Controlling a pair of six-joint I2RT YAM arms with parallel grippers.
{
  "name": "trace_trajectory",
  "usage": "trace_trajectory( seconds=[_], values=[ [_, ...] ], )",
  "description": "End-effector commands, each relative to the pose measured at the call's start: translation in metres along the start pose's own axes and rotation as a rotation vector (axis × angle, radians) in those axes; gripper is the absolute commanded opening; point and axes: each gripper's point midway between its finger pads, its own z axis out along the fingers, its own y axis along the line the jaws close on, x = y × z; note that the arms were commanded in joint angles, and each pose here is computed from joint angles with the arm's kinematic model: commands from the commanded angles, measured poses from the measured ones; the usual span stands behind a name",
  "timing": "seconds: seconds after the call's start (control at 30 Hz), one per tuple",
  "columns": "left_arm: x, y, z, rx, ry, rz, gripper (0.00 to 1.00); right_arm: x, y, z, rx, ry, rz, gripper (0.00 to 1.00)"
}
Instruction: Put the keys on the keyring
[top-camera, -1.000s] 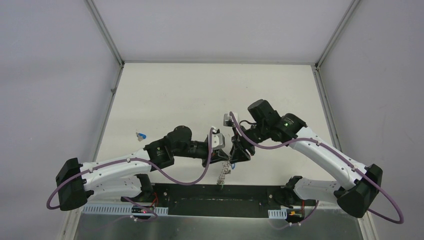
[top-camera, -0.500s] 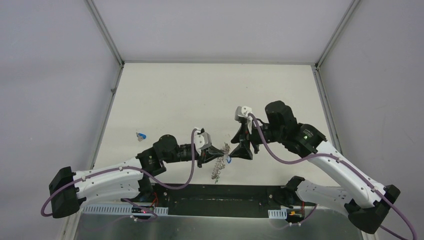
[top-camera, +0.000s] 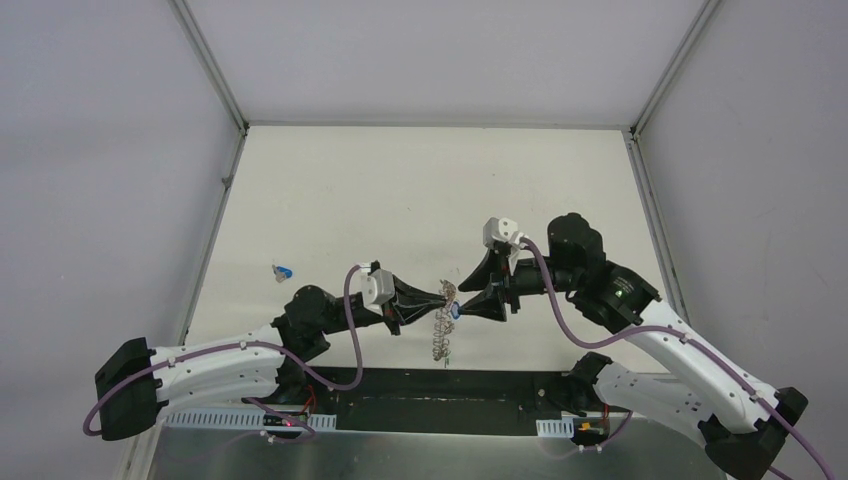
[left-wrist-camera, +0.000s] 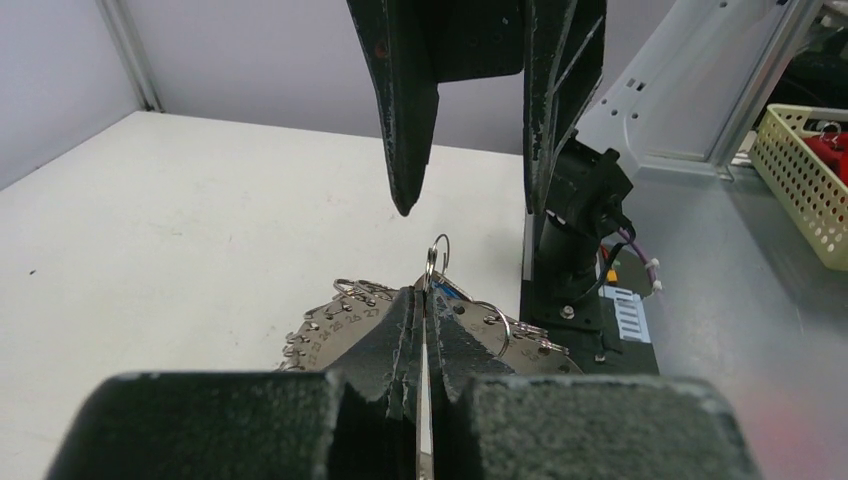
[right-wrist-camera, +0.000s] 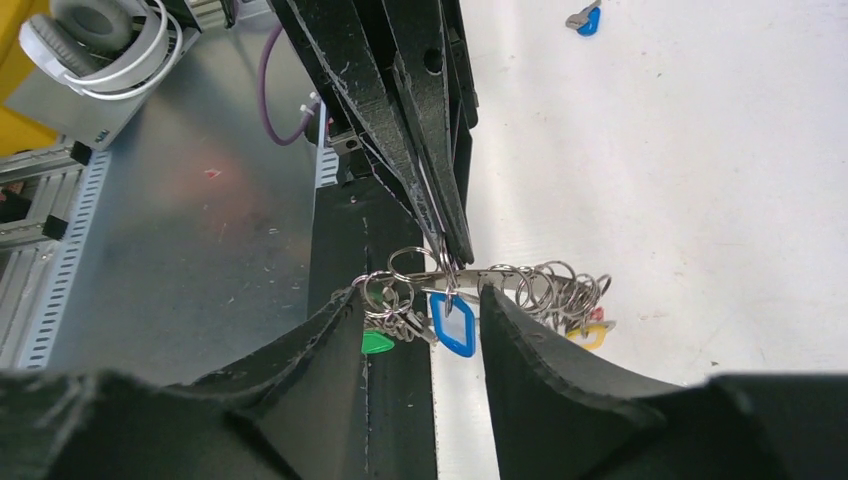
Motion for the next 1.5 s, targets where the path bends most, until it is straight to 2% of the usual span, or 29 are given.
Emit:
trace_trajectory(
  seconds=[0.0, 0.23, 0.47, 0.63, 0.87, 1.47],
  values=[
    [-0.054, -0.01, -0.001, 0.034, -0.223, 0.025, 0.0, -0.022, 0.011, -0.001, -0.055, -0.091, -0.052, 0.47],
    [-0.061, -0.011, -0.005, 0.035, -0.273, 0.022, 0.0, -0.022, 0.011, 0.0, -0.055, -0.096, -0.05, 0.39],
    [-0.061, -0.013, -0.005, 0.044, -0.269, 0.018, 0.0, -0.024, 0.008, 0.005, -0.059, -0.102, -0.015, 0.32],
    [-0.06, -0.014, -0.004, 0.048, -0.267, 0.012, 0.0, -0.025, 0.003, 0.008, -0.045, -0.102, 0.0, 0.16],
    [-0.061, -0.014, -0.005, 0.046, -0.27, 0.012, 0.0, -0.018, 0.0, 0.007, -0.019, -0.086, 0.016, 0.0],
    [-0.063, -0.014, -0.005, 0.048, -0.273, 0.01, 0.0, 0.003, -0.009, 0.008, 0.024, -0.034, 0.034, 0.0]
  ],
)
